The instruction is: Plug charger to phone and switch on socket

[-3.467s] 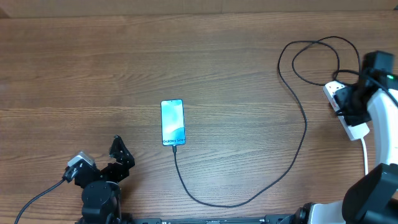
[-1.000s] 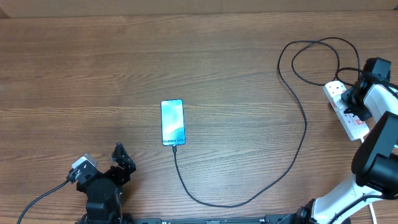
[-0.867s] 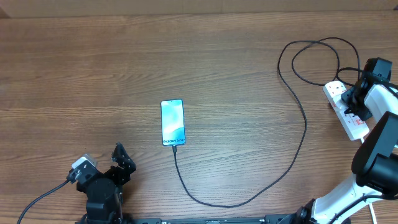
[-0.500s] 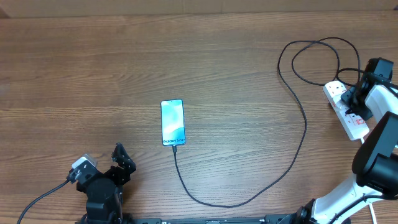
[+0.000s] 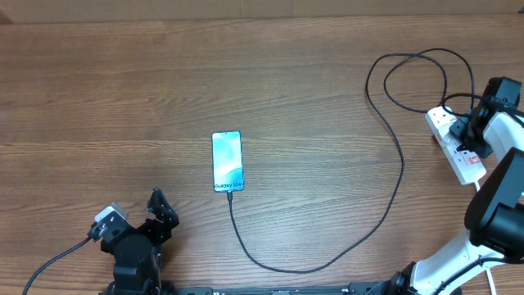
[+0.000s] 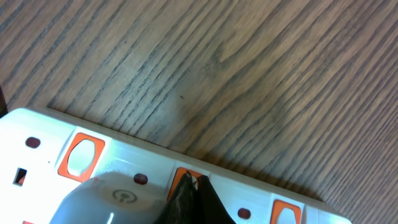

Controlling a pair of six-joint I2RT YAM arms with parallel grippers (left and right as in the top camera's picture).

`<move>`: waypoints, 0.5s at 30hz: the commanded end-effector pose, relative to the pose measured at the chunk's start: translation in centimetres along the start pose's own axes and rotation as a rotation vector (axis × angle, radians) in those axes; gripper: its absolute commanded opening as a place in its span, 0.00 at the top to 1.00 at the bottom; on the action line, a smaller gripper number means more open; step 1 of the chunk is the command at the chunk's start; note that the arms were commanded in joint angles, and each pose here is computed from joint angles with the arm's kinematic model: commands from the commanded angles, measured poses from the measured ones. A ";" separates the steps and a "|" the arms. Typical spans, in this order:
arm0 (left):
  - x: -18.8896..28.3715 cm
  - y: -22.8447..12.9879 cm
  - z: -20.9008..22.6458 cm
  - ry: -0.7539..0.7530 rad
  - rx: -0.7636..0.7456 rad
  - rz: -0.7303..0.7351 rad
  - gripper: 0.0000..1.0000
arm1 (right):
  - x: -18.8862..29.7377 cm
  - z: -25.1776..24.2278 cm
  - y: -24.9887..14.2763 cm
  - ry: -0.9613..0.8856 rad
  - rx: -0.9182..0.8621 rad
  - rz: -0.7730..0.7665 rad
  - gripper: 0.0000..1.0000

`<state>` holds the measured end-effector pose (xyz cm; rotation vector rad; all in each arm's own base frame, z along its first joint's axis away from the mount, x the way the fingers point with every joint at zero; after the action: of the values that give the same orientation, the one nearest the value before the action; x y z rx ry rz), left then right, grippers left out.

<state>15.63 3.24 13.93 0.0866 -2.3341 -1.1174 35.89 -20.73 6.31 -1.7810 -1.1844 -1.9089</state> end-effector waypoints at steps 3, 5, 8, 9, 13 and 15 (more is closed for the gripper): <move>-0.2 -0.2 0.4 0.019 0.014 -0.004 0.00 | 0.3 5.1 -2.6 0.269 0.055 0.118 0.96; -0.2 -0.2 0.4 0.019 0.015 -0.004 0.00 | 0.3 5.0 -2.7 0.265 0.056 0.125 0.96; -0.2 -0.2 0.4 0.019 0.014 -0.004 0.00 | 0.3 4.9 -2.9 0.262 0.057 0.136 0.96; -0.2 -0.2 0.4 0.019 0.014 -0.004 0.01 | 0.3 4.9 -3.0 0.262 0.057 0.138 0.96; -0.2 -0.2 0.4 0.019 0.014 -0.004 0.00 | 0.3 4.8 -3.2 0.257 0.058 0.150 0.96; -0.2 -0.2 0.4 0.019 0.014 -0.004 0.00 | 0.4 4.7 -3.5 0.252 0.058 0.164 0.96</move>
<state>15.61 3.24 13.89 0.0853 -2.3320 -1.1173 35.47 -20.19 6.37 -1.7638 -1.1341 -1.8999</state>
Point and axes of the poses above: each gripper's point midway between its finger pads, its own x axis back along the fingers, its own z axis along the line the jaws close on, y = z × x, the point moved 4 cm from there along x, back along the fingers, and after that the axes turned 8 degrees about x, right-handed, at the moved point
